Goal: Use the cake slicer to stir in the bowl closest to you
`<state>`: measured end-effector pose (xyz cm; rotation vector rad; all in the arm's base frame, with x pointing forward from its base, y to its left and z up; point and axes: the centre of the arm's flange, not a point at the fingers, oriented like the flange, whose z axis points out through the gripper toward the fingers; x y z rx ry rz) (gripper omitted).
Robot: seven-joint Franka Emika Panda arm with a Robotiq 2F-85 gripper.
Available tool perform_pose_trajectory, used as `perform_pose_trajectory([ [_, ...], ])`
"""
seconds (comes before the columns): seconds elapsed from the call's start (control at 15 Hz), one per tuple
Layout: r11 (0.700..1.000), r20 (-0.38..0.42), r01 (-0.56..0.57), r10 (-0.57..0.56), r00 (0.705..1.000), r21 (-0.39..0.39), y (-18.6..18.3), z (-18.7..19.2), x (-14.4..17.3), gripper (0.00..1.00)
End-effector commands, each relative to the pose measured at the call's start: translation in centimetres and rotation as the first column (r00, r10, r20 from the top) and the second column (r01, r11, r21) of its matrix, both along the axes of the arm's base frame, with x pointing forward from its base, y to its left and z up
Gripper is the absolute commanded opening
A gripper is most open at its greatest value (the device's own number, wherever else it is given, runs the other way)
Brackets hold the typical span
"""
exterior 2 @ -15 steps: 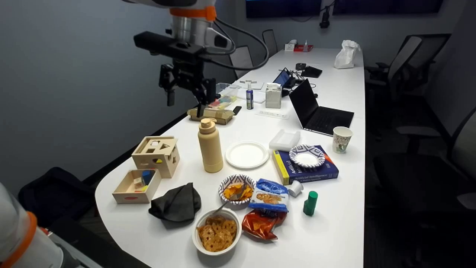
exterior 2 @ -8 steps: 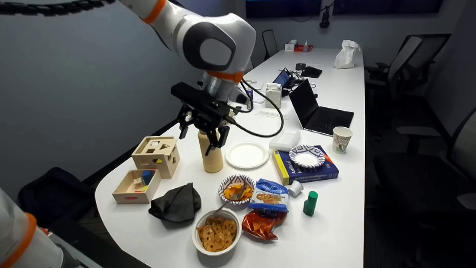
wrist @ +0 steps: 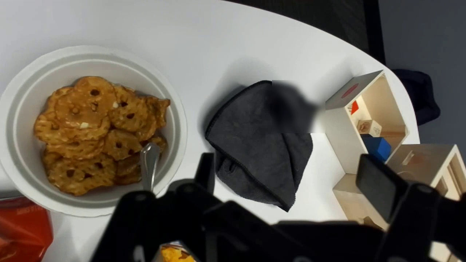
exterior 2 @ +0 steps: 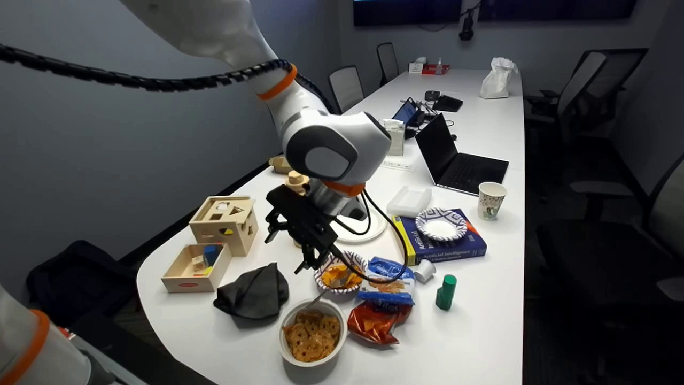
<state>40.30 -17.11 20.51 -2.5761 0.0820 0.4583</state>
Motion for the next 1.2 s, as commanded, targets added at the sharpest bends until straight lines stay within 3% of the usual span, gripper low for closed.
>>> perform_pose_trajectory([
  [0.0,0.999,0.034,0.039,-0.040,0.999,0.039,-0.8,-3.3,-0.8,1.00],
  [0.47,0.995,0.071,0.091,-0.094,0.993,0.044,-3.2,-7.7,-0.8,1.00],
  [1.13,0.993,0.042,0.097,-0.100,0.994,0.062,-3.9,-11.1,0.3,1.00],
])
